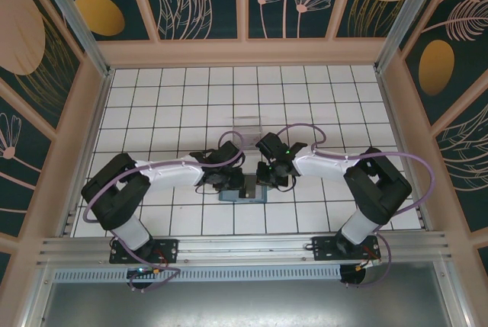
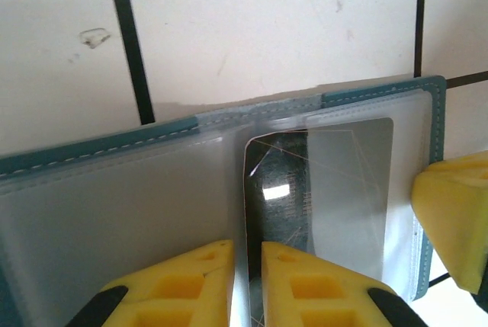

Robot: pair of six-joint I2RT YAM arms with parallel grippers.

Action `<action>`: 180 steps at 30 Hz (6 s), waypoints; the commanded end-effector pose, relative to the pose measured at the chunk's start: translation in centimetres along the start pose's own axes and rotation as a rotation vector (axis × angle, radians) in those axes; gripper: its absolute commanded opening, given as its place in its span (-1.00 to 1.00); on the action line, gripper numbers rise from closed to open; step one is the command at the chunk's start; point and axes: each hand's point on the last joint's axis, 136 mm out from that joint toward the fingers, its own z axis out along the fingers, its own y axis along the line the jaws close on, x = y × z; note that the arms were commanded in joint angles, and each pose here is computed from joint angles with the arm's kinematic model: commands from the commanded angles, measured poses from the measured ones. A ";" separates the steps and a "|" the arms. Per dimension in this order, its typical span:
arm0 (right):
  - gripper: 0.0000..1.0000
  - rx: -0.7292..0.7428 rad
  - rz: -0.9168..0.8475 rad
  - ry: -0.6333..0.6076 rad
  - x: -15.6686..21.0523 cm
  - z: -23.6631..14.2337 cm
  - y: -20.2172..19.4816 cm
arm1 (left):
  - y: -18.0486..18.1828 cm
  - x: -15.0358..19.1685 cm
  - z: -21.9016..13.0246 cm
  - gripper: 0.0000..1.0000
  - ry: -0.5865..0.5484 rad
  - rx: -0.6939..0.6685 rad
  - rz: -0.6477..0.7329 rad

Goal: Take the credit cards out of the card holder

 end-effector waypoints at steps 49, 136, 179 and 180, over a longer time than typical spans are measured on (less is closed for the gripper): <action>-0.72 0.046 0.018 0.002 0.7 -0.2 -1.1 | 0.4 0.9 0.5 -0.41 0.060 0.198 -0.096; -0.69 0.022 -0.020 -0.154 -5.2 -6.8 -3.0 | -8.0 -14.1 -9.9 -1.00 -0.160 -0.157 1.122; -0.69 0.006 0.071 -0.237 -4.2 -9.0 -5.6 | -4.9 -21.4 -5.4 -1.00 0.112 -0.120 1.552; -0.69 0.008 0.074 -0.235 -4.2 -8.9 -5.7 | -5.0 -21.6 -5.4 -1.00 0.109 -0.122 1.555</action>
